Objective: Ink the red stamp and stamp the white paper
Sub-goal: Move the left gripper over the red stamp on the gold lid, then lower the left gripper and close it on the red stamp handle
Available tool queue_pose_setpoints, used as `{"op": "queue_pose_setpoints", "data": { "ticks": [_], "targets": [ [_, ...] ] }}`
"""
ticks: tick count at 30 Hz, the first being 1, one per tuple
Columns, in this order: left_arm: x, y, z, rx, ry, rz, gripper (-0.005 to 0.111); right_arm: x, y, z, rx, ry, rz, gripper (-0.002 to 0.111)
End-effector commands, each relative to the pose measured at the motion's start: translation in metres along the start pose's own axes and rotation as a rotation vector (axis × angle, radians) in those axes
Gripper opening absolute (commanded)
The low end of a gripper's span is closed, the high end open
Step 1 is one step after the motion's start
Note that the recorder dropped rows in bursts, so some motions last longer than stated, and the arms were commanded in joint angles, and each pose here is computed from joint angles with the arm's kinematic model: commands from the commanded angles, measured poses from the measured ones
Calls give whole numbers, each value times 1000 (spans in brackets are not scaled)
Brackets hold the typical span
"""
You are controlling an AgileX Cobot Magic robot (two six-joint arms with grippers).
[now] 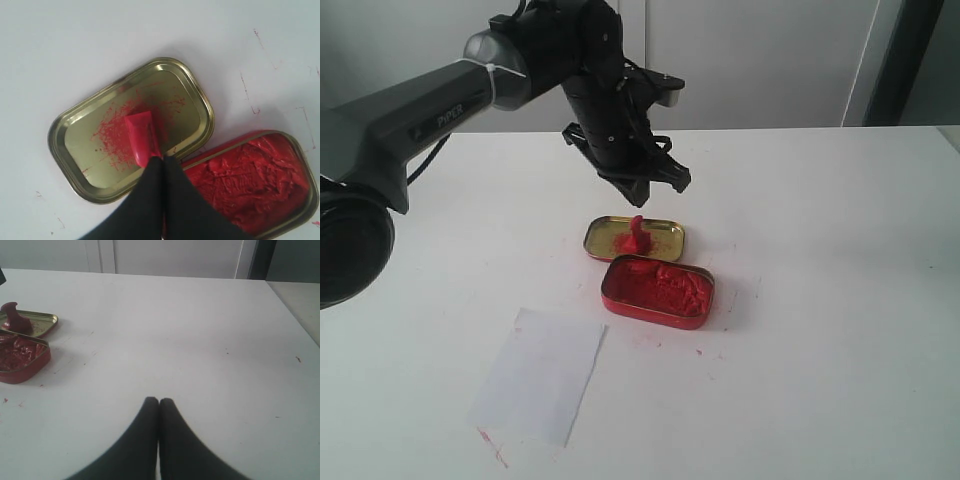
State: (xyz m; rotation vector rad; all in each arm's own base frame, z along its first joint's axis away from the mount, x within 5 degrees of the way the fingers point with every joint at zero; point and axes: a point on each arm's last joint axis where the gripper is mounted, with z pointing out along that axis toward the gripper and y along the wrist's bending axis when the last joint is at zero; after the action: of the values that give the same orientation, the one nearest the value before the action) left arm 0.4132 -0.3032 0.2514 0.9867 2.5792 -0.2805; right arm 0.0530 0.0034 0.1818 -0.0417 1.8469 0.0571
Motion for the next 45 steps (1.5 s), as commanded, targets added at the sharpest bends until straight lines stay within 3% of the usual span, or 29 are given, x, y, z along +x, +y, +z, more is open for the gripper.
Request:
{"op": "queue_pose_setpoints", "data": {
  "ticks": [1,7,19,23,26,28,45],
  "targets": [
    [-1,-4,-2,26,-8,-44,0,0,-1,0,8,-14,-2,0],
    [-4,0,8,-1,-40,-98,0,0,-1,0,8,-14,-2,0],
    [-5,8,25,-77,-59,-74,0,0,-1,0,8,-14,17,0],
    [-5,8,27,-77,-57,-74,12,0,-1,0,8,-14,17,0],
    [-5,8,27,-77,-56,-74,36,0,-1,0,8,-14,17,0],
    [-5,8,28,-77,-55,-74,44,0,-1,0,8,-14,17,0],
    [9,11,69,-64,56,-84,44,0,-1,0,8,-14,17,0]
  ]
}}
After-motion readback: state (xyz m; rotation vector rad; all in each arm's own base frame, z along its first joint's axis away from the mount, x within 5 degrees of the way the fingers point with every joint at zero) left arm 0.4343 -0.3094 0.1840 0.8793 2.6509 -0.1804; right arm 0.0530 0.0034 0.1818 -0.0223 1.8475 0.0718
